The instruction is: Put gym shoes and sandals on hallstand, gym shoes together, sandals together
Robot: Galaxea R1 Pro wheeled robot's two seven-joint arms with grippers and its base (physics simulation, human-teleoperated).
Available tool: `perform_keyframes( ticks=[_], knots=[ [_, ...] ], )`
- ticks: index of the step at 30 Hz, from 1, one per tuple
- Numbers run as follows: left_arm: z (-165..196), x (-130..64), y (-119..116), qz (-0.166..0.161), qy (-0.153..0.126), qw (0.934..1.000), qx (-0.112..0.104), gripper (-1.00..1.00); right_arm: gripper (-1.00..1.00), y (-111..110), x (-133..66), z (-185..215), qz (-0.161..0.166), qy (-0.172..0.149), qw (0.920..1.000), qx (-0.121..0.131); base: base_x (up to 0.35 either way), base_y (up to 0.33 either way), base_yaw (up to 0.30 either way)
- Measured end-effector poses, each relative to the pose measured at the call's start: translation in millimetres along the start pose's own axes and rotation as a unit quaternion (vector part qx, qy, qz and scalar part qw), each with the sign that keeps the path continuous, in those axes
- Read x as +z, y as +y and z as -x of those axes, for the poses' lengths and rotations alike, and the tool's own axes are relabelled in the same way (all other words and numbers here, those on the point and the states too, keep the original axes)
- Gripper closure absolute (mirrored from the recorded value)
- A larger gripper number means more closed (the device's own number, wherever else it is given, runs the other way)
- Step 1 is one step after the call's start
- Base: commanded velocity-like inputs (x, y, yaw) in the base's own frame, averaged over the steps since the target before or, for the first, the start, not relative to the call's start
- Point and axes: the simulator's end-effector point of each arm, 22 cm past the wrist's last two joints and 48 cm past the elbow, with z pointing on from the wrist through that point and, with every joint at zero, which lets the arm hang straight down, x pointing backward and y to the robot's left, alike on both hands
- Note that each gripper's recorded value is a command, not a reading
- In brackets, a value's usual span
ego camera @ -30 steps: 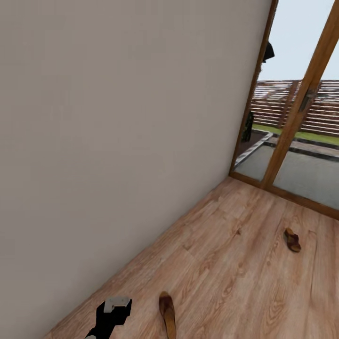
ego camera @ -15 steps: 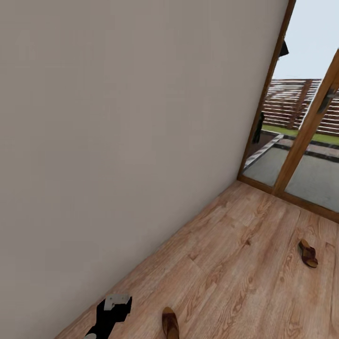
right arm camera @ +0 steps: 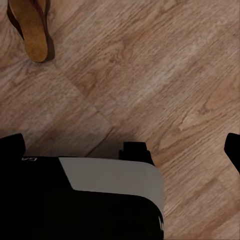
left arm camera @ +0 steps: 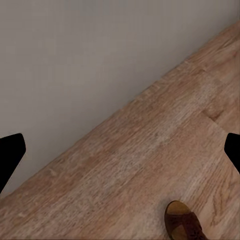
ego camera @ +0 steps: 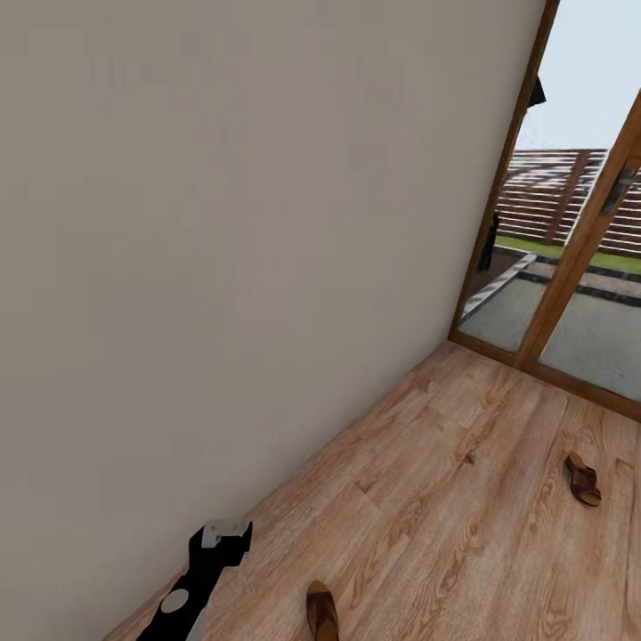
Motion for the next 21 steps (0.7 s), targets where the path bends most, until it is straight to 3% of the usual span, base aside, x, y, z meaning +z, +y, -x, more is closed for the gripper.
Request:
perform_keyframes(
  ticks=[6, 12, 21],
  knots=[
    [0, -0.3, -3, -0.005, 0.001, 1.0000, 0.002, -1.00, -1.00, -1, 2.1, -8, 0.000, 0.000, 1.0000, 0.005, 0.000, 0.000, 0.000],
    [-1, -0.8, -21, -0.033, 0.001, 0.9993, 0.016, -1.00, -1.00, 1, 3.9, -17, 0.001, 0.000, 1.0000, 0.003, 0.000, 0.000, 0.000],
    [0, -1.7, -42, -0.075, 0.002, 0.9963, 0.042, -1.00, -1.00, 4, 3.1, -2, 0.006, -0.029, 0.9996, -0.002, 0.000, 0.000, 0.000]
  ],
)
